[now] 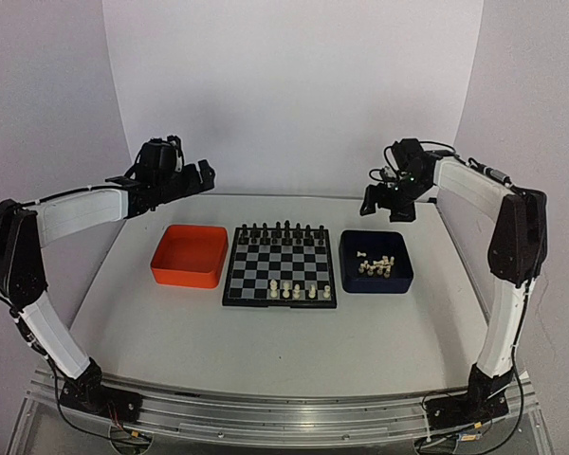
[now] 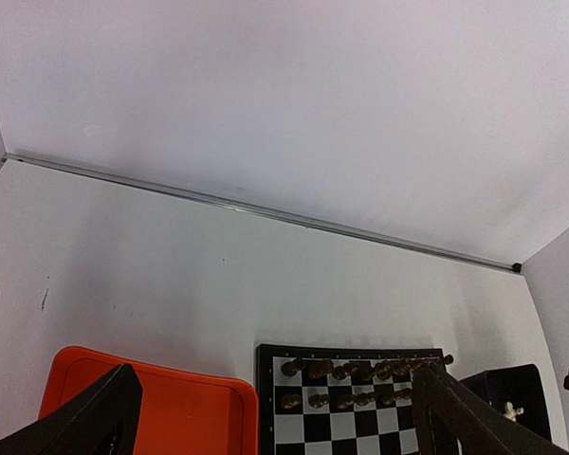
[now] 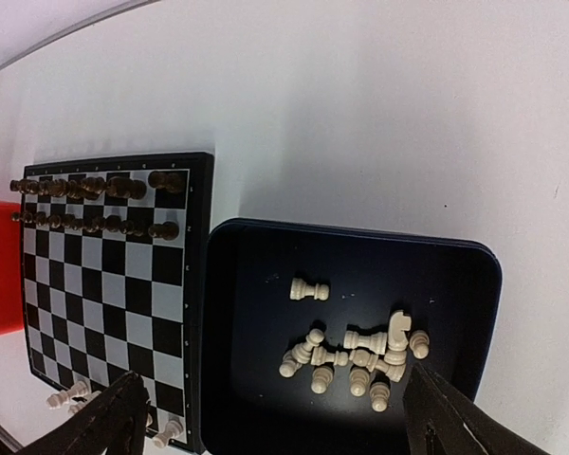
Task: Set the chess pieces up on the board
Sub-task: Pick up the chess piece from the storage box.
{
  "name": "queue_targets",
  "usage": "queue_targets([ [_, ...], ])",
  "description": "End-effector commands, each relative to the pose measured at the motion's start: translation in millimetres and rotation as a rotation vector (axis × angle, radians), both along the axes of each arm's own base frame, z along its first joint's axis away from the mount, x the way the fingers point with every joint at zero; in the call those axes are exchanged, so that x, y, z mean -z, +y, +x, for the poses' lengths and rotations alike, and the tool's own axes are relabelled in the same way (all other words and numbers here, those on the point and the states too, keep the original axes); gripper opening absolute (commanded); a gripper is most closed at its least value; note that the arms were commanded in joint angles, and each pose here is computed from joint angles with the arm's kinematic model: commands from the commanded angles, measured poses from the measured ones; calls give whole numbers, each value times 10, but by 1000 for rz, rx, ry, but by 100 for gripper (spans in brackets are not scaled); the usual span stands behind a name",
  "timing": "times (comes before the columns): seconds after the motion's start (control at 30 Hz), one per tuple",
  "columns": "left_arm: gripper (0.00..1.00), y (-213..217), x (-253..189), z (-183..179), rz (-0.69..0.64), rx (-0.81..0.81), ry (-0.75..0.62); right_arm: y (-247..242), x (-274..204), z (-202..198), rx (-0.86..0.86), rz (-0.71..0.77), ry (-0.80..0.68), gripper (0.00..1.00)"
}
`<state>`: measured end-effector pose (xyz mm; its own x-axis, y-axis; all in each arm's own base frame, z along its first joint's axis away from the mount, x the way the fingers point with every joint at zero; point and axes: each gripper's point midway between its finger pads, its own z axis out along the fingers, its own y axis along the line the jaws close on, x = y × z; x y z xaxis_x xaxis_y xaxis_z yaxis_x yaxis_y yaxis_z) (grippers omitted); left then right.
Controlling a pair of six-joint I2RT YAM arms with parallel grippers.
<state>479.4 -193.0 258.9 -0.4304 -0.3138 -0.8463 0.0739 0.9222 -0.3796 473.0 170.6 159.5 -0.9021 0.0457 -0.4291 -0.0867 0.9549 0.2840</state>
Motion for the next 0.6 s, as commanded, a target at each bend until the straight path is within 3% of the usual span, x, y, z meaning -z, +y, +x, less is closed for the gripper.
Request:
queue_targets([
  [0.0, 100, 1, -365, 244, -58, -39, -86, -23, -39, -65, -23, -19, 0, 91],
  [0.57, 100, 59, -287, 660, -56, -65, -107, -241, 447, -134, -15, -146, 173, 89],
])
